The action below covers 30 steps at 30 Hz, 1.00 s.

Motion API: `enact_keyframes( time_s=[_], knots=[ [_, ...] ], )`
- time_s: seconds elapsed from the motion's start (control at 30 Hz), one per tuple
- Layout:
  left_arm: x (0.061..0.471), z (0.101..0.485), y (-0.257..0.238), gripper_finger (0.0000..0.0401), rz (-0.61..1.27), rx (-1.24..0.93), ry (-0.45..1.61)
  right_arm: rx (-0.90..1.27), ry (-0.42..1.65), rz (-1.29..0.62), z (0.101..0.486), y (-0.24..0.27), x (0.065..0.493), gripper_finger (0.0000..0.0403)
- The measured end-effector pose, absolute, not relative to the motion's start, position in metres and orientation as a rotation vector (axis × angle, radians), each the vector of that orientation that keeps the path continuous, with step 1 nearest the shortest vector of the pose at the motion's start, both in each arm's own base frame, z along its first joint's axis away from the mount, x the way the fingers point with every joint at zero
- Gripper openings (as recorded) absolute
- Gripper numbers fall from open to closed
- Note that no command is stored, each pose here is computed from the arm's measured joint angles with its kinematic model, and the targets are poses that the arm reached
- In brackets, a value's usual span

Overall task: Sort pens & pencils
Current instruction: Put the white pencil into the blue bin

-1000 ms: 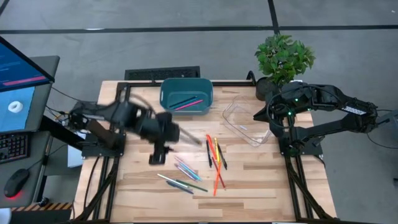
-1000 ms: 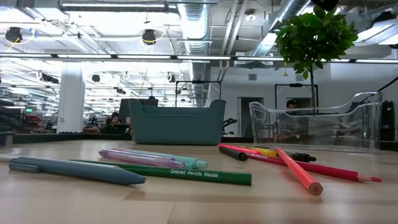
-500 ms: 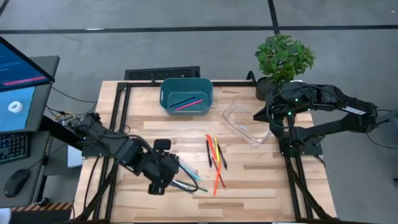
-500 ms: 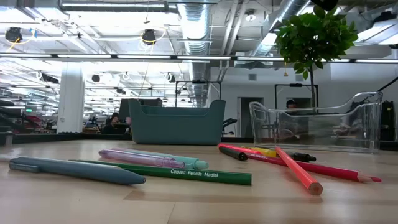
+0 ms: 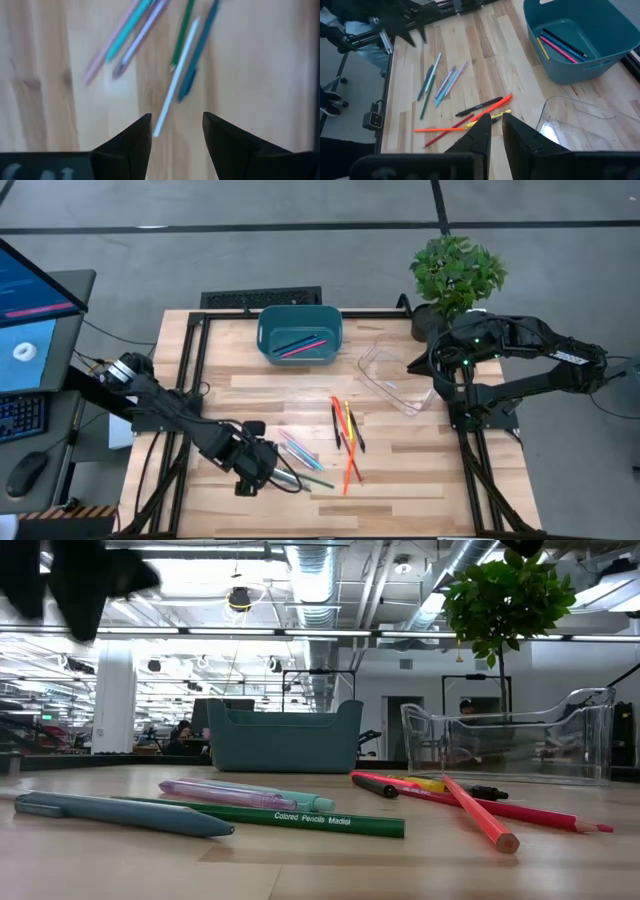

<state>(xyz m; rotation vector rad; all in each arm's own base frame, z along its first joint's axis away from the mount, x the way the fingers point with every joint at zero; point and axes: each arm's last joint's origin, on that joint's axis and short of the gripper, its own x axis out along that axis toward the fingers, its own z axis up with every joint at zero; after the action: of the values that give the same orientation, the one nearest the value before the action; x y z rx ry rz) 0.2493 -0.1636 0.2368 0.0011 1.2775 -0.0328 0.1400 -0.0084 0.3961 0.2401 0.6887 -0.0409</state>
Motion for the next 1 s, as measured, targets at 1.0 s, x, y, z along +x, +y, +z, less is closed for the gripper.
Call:
enact_keyframes(
  time_s=[1.0],
  knots=[
    [0.22, 0.135, -0.144, 0.0127, -0.102, -0.031, 1.209, 0.293, 0.688, -0.06, 0.396, -0.008, 0.14, 0.0069]
  ],
)
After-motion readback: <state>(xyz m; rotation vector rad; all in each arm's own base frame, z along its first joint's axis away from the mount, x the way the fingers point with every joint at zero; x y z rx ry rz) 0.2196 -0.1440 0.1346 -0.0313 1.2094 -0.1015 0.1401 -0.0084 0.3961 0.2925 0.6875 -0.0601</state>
